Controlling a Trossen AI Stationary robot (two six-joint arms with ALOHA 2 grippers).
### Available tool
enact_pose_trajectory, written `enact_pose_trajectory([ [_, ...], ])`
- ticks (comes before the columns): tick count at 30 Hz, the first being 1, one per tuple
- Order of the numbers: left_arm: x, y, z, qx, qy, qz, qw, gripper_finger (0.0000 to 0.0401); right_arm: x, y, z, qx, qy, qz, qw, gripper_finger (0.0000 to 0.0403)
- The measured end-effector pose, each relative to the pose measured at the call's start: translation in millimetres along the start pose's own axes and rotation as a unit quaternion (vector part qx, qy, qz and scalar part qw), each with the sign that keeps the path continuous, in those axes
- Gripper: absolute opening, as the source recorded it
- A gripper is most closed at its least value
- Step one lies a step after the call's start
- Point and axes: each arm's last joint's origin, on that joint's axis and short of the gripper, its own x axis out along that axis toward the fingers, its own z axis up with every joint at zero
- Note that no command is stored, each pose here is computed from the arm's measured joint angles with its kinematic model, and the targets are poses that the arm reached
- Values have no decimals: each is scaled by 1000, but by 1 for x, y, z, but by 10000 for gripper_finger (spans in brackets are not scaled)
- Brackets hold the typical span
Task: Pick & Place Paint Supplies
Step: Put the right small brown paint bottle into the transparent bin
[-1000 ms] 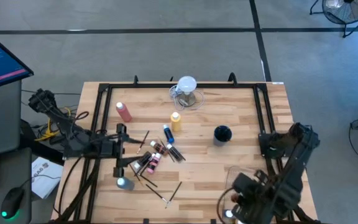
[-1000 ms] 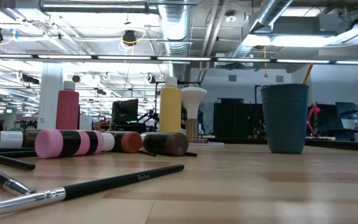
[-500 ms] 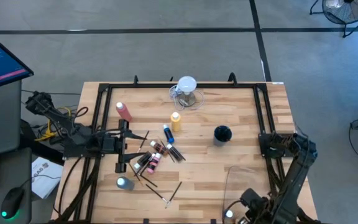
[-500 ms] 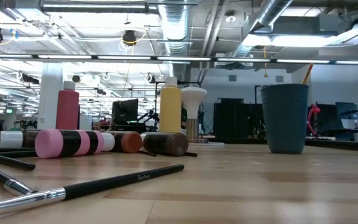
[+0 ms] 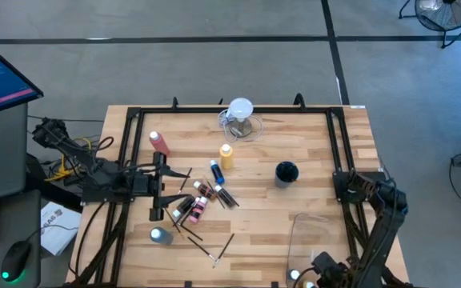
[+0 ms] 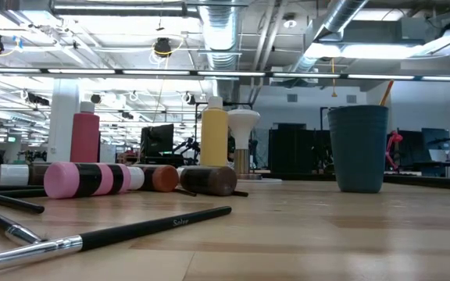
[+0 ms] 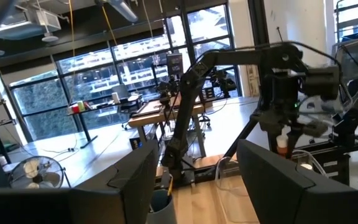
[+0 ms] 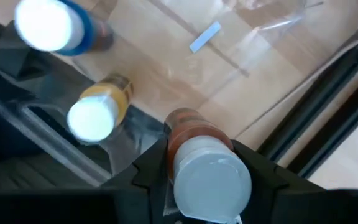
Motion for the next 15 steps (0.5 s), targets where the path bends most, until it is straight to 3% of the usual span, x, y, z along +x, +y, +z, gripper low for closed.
enact_pose_trajectory([
  [7, 0, 0, 0, 0, -1, -1, 1000, 209, 20, -1, -2, -3, 6, -15, 1000, 130],
  [15, 0, 0, 0, 0, -2, -2, 1000, 209, 43, 4, -4, -17, 17, 7, 1000, 130],
])
